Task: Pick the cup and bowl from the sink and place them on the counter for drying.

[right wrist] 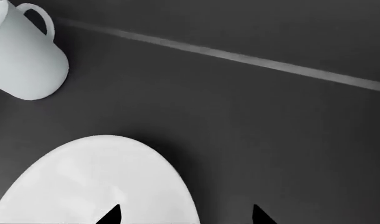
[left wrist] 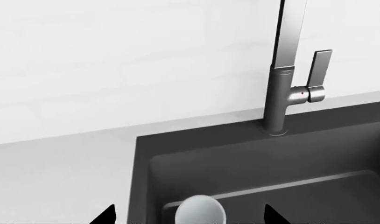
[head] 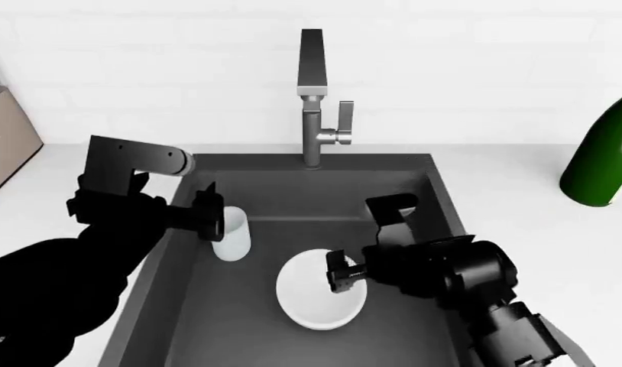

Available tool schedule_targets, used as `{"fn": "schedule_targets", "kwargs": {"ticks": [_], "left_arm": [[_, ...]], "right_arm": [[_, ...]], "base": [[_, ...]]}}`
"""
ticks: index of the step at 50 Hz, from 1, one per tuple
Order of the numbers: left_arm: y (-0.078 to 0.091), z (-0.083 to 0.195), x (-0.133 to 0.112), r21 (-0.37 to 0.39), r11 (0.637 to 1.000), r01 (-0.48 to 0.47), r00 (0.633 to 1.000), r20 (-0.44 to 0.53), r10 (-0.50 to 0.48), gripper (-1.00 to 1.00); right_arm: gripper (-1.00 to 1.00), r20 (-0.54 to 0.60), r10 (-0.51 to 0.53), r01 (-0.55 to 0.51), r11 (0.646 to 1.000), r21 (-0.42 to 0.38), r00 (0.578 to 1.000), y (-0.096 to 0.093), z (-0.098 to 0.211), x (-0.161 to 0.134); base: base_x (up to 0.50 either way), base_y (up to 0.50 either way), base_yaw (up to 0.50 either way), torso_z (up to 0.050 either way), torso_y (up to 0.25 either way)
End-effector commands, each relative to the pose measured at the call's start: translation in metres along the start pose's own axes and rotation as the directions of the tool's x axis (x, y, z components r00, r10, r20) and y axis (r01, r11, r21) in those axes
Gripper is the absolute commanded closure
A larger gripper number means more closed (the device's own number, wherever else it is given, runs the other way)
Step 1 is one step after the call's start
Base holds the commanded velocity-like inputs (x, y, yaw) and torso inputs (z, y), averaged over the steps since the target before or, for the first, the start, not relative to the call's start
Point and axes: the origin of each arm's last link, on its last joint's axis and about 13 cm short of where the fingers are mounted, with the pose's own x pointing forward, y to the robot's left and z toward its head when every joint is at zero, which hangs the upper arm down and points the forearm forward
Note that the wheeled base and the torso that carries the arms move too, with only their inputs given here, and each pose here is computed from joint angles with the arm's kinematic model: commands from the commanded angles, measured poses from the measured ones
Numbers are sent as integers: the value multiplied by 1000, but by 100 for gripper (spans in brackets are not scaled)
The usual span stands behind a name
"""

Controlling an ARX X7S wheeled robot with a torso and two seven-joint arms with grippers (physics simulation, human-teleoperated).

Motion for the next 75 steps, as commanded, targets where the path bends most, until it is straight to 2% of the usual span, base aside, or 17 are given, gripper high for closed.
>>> {"fn": "schedule_targets", "kwargs": {"ticks": [1, 8, 10, 14, 15, 22, 24, 44, 49, 51, 60, 63, 65, 68, 70, 71, 75], "left_arm": [[0, -1, -2, 1, 1000, -5, 1000, -3, 5, -100], [6, -2, -8, 2, 1000, -9, 1000, -2, 9, -100], [1, -1, -2, 3, 1000, -11, 1000, -3, 11, -100], [2, -1, -4, 1, 1000, -12, 1000, -2, 12, -100], [2, -2, -4, 7, 1000, -14, 1000, -3, 14, -100], [3, -2, -4, 6, 1000, -16, 1000, -3, 16, -100], [3, -1, -4, 5, 1000, -17, 1000, -2, 17, -100], [2, -1, -3, 7, 1000, -7, 1000, 2, 7, -100], [1, -2, -1, 12, 1000, -5, 1000, -1, 5, -100], [-2, -1, 0, 11, 1000, 2, 1000, 2, -2, -100], [0, -2, 1, 6, 1000, -6, 1000, 8, 6, -100], [3, -3, -1, 5, 1000, -4, 1000, 6, 4, -100], [2, -3, 1, 2, 1000, -6, 1000, 6, 6, -100], [1, -3, 2, 2, 1000, -4, 1000, 5, 4, -100], [3, -3, 1, 3, 1000, -6, 1000, 3, 6, -100], [3, -4, 1, 5, 1000, -8, 1000, 1, 8, -100], [6, -4, 1, 5, 1000, -15, 1000, 8, 15, -100]], "right_arm": [[-100, -51, 5, -3, 1000, 26, 999, -10, -23, 21], [-100, -71, 62, -56, 996, 75, 996, -9, -34, 26], [-100, -72, 69, -63, 995, 83, 995, -9, -35, 27], [-100, -60, 87, -81, 992, 96, 994, -9, -34, 24], [100, -52, 96, -91, 992, 92, 994, -8, -32, 22], [100, -19, 105, -104, 992, 72, 994, -4, -21, 13], [100, 11, 99, -99, 991, 91, 995, -5, -16, 10], [100, 180, 73, -68, 997, -30, 981, 9, 17, -43], [100, 208, 69, -63, 997, -34, 976, 12, 21, -59], [100, 238, 69, -73, 997, 8, 969, 15, 23, -69], [100, 290, 32, -33, 999, -4, 957, 21, 16, -126], [100, 358, 7, -33, 997, 66, 934, 21, 15, -152], [100, 378, -4, -37, 994, 100, 926, 23, 9, -161], [100, 381, -15, -28, 994, 107, 924, 25, -2, -168], [100, 392, -18, -46, 987, 154, 920, 25, -10, -176], [100, 399, -85, 6, 981, 194, 913, 23, -17, -180], [100, 422, -130, 20, 967, 254, 897, 21, -35, -194]], "base": [[0, 0, 0, 0, 0], [0, 0, 0, 0, 0], [0, 0, 0, 0, 0], [0, 0, 0, 0, 0], [0, 0, 0, 0, 0], [0, 0, 0, 0, 0], [0, 0, 0, 0, 0], [0, 0, 0, 0, 0], [0, 0, 0, 0, 0], [0, 0, 0, 0, 0], [0, 0, 0, 0, 0], [0, 0, 0, 0, 0], [0, 0, 0, 0, 0], [0, 0, 0, 0, 0], [0, 0, 0, 0, 0], [0, 0, 0, 0, 0], [0, 0, 0, 0, 0]]}}
